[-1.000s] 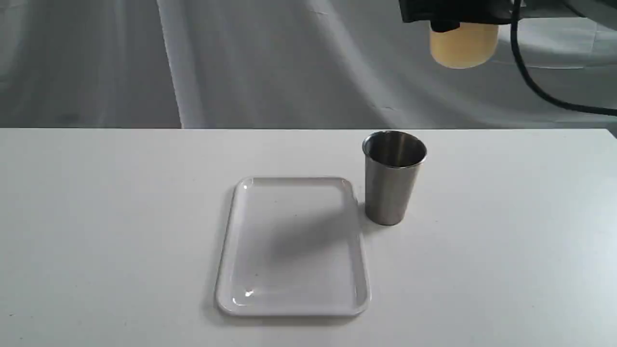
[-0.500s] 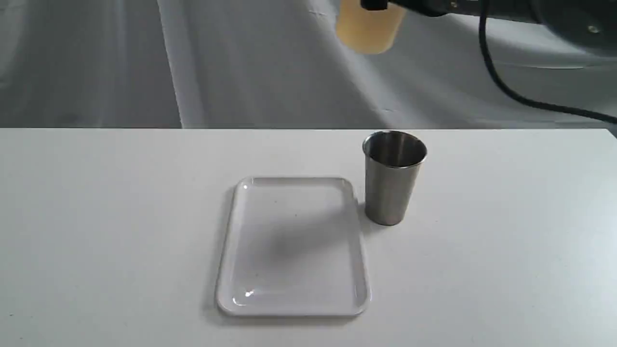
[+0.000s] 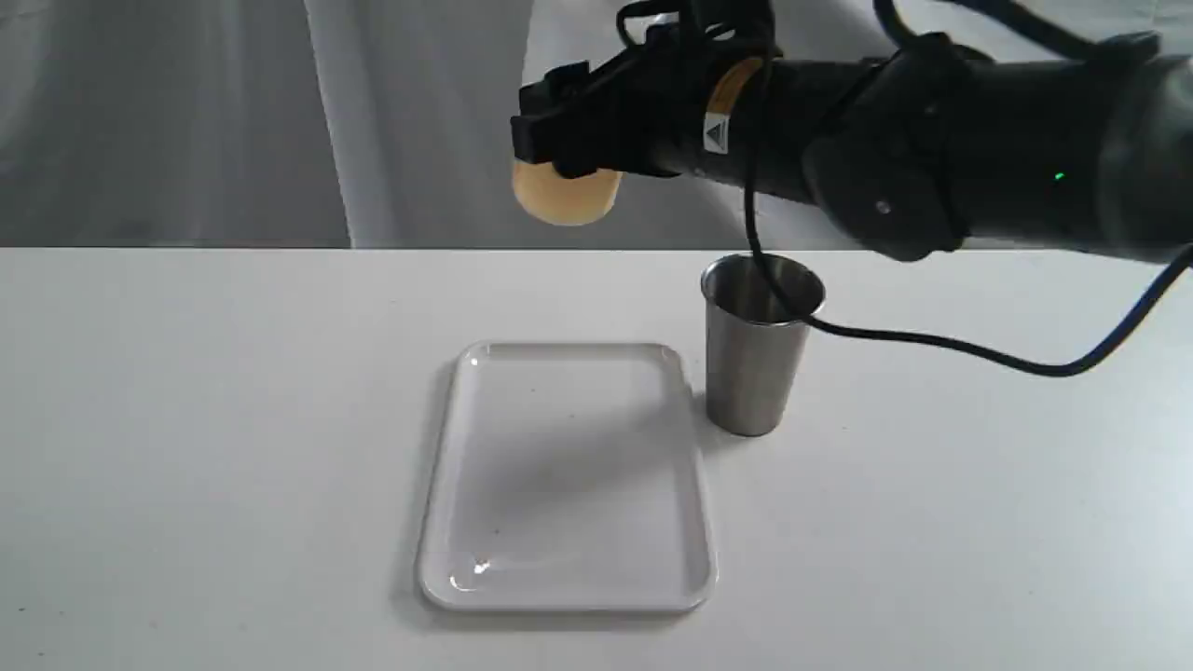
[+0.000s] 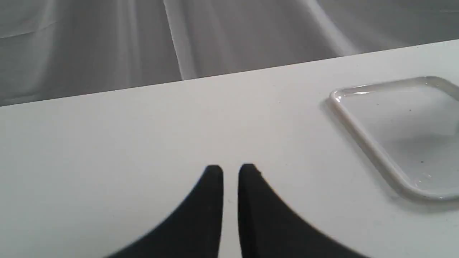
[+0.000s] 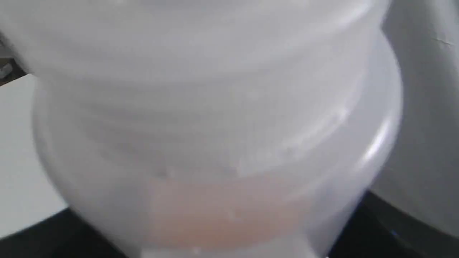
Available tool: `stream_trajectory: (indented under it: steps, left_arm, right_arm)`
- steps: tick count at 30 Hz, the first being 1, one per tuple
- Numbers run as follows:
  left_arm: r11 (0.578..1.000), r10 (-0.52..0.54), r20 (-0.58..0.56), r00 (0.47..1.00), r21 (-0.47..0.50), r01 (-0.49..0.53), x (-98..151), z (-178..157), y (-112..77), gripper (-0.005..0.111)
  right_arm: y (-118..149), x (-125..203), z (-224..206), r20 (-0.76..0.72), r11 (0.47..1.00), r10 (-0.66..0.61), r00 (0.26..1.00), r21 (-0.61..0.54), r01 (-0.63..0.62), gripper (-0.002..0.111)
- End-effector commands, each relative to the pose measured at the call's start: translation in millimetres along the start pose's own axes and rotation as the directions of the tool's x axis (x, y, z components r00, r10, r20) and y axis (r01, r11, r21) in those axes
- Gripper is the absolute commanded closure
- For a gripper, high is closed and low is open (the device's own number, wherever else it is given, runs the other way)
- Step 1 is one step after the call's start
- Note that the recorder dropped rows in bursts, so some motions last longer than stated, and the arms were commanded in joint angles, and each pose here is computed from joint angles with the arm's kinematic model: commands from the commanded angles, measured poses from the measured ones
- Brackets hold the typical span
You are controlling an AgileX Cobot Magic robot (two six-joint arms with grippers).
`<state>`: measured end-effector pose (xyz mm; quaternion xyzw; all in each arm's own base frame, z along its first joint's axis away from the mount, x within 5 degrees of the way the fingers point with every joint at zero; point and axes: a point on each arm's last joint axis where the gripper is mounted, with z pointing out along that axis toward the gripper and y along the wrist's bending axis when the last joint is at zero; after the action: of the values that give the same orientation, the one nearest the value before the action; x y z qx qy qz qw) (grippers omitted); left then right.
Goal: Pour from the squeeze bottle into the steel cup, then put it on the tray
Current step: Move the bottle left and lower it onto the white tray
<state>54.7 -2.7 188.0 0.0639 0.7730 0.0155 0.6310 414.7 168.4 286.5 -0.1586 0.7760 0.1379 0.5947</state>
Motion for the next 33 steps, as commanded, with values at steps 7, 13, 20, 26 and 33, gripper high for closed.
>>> stream_trajectory:
  steps: [7,13,20,26,33]
  left_arm:
    - [1.000,-0.001,0.007,1.000,0.002,0.001,0.6,0.0,-0.2,0.098]
    - [1.000,-0.001,0.007,1.000,0.002,0.001,0.6,0.0,-0.2,0.098]
    - [1.000,-0.001,0.007,1.000,0.002,0.001,0.6,0.0,-0.2,0.098]
    - [1.000,-0.001,0.007,1.000,0.002,0.001,0.6,0.0,-0.2,0.098]
    - [1.000,-0.001,0.007,1.000,0.002,0.001,0.6,0.0,-0.2,0.098]
  right_arm:
    - [7.3,34.7,26.9,-0.018,0.998,-0.037,0.999,-0.042,0.036,0.064]
    - [6.3,58.6,39.6,-0.076,0.999,-0.035,0.997,-0.042,0.032,0.064]
    - [14.0,83.9,50.9,-0.138,0.998,-0.040,0.990,-0.059,0.032,0.064]
    - [13.5,102.8,57.6,-0.197,0.999,-0.024,0.980,-0.048,0.015,0.064]
    - [10.9,110.0,56.4,-0.270,1.000,-0.021,0.963,-0.020,0.017,0.064]
